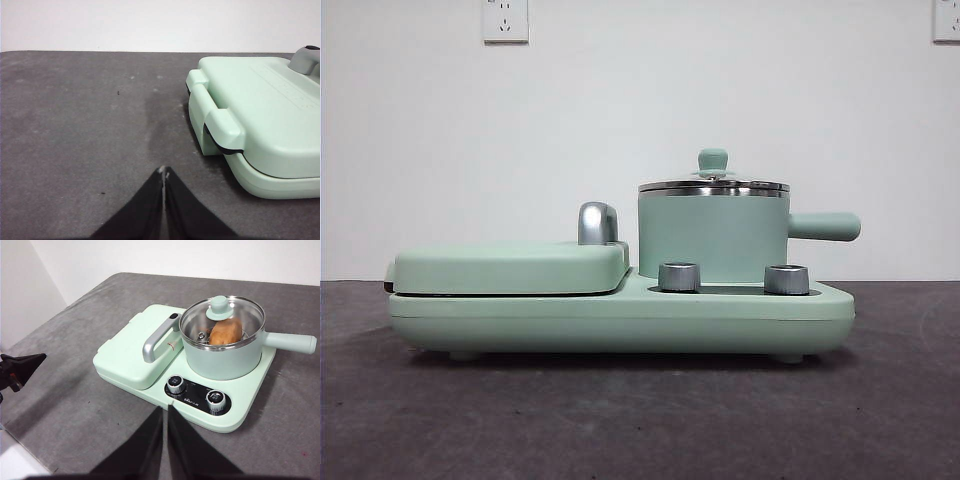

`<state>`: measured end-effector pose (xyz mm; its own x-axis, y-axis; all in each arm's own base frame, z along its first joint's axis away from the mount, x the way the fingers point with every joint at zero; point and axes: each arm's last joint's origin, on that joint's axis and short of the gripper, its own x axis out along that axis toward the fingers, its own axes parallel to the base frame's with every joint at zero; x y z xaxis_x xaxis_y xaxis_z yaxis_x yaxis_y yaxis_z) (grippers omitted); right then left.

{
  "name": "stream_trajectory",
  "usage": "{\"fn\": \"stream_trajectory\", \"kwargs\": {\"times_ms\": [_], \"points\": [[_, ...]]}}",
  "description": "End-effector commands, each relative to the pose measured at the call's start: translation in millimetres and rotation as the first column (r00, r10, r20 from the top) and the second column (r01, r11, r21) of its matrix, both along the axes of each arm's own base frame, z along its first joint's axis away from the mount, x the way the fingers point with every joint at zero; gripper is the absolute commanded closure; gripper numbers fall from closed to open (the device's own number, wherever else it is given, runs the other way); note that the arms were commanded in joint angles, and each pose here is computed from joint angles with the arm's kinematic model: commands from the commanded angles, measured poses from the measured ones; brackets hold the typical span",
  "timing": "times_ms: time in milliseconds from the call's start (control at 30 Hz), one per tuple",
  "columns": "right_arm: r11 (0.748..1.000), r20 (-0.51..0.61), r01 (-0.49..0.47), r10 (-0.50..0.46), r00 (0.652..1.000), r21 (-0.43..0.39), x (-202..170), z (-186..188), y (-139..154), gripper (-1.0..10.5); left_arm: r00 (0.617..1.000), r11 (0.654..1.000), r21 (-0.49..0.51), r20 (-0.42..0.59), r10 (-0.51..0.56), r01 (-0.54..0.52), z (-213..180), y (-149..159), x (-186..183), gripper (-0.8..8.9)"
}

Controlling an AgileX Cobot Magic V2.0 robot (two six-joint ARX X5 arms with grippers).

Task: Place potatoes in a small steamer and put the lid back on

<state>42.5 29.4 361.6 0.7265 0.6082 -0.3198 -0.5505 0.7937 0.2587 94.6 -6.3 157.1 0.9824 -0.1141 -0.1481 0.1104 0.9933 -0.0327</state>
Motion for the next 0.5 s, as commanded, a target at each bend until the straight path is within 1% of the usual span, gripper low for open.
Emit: {"fn": "stream_trajectory", "kwargs": {"times_ms": [33, 133, 267, 367, 433, 500], "points": [[1.0, 0.018, -0.007, 0.007, 1.0, 0.004, 0, 4, 0, 9.3, 1.0, 1.0, -0.006, -0.028, 0.007, -0.007, -7, 0, 1, 8.08], [1.0, 0.02, -0.006, 0.006, 1.0, 0.005, 0, 4, 0, 9.3, 1.0, 1.0, -0.006, -0.028, 0.007, -0.007, -7, 0, 1, 8.08], [0.999, 0.039, 0.042, -0.043, 0.998, 0.018, 4, 1, -1, 9.3, 1.0, 1.0, -0.006, -0.028, 0.007, -0.007, -7, 0, 1, 8.08], [0.991, 0.135, 0.11, -0.119, 0.984, 0.071, 15, -9, -1, 9.3, 1.0, 1.0, -0.006, -0.028, 0.007, -0.007, -7, 0, 1, 8.08], [0.982, 0.213, 0.151, -0.173, 0.962, 0.113, 23, -23, -1, 9.3, 1.0, 1.0, -0.006, -0.028, 0.007, -0.007, -7, 0, 1, 8.08], [0.972, 0.262, 0.188, -0.219, 0.94, 0.138, 28, -41, -3, 9.3, 1.0, 1.0, -0.006, -0.028, 0.007, -0.008, -7, 0, 1, 8.08]]}}
